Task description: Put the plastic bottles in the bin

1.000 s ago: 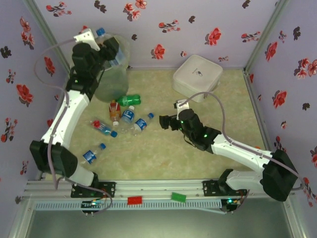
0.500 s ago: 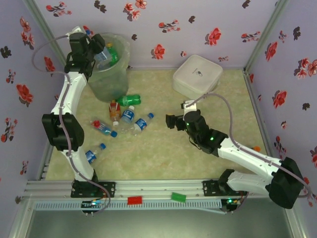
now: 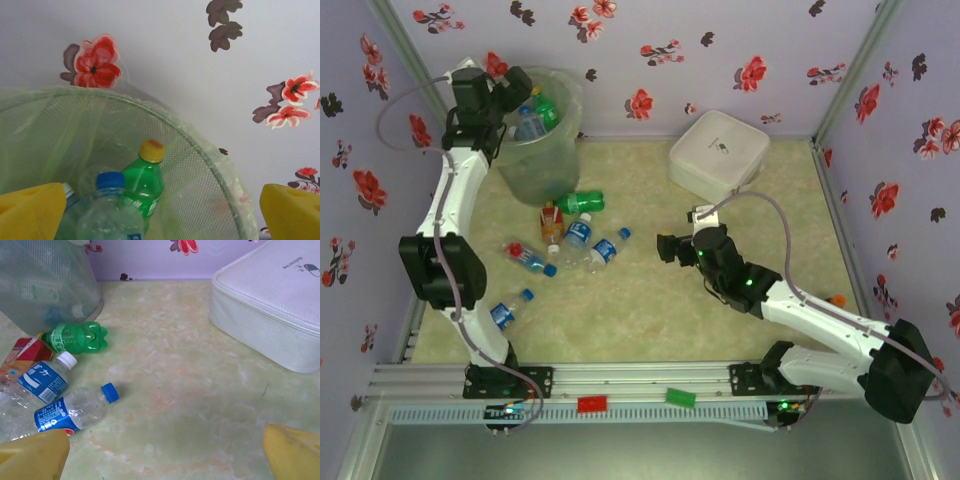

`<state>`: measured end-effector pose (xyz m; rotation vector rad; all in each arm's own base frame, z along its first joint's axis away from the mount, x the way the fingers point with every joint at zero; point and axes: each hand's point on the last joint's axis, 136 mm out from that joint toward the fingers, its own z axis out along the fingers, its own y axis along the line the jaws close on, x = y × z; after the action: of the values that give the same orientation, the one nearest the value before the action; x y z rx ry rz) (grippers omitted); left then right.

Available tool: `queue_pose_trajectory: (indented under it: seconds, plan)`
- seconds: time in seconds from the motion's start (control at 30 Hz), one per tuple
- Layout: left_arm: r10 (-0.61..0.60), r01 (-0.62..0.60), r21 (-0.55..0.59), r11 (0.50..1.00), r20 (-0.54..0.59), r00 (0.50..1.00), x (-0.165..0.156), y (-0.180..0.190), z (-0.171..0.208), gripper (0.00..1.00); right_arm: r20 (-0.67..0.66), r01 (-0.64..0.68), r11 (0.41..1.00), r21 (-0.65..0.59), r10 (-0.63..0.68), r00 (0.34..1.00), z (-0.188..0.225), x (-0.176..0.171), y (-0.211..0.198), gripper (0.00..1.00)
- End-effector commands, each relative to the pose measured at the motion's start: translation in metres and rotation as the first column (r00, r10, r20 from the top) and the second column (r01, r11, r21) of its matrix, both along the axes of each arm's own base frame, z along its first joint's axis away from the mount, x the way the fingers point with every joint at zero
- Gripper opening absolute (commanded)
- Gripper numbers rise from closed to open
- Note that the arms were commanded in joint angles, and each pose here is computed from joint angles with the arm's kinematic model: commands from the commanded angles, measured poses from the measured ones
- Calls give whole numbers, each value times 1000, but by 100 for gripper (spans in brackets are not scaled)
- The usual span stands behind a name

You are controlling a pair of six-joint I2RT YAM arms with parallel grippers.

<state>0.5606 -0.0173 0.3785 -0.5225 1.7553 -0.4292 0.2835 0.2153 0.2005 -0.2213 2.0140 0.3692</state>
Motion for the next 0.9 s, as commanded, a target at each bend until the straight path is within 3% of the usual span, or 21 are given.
queue_pose_trajectory:
  seconds: [0.0,0.23,0.37,0.6,0.67,0.87]
  plan:
    - [-7,4,65,998,39,999,-44,6,33,100,11,22,999,26,-22,1000,0,4,-1,100]
    - [-10,15,56,998,-82,997,-134,8,-16,100,-8,-6,1000,16,6,1000,-13,8,10,100]
    - [0,21,78,997,-251,968,-197,12,-74,100,-18,-9,1000,9,9,1000,-22,11,14,100]
    - [48,-78,-39,996,-509,859,-297,16,-185,100,-77,-38,998,50,41,996,-44,18,35,100]
    - [100,-154,-46,987,-575,812,-321,23,-215,100,-84,-42,997,62,47,995,-45,20,40,100]
    - [162,-329,-143,933,-650,742,-364,26,-272,100,-105,-63,994,92,72,992,-48,22,50,100]
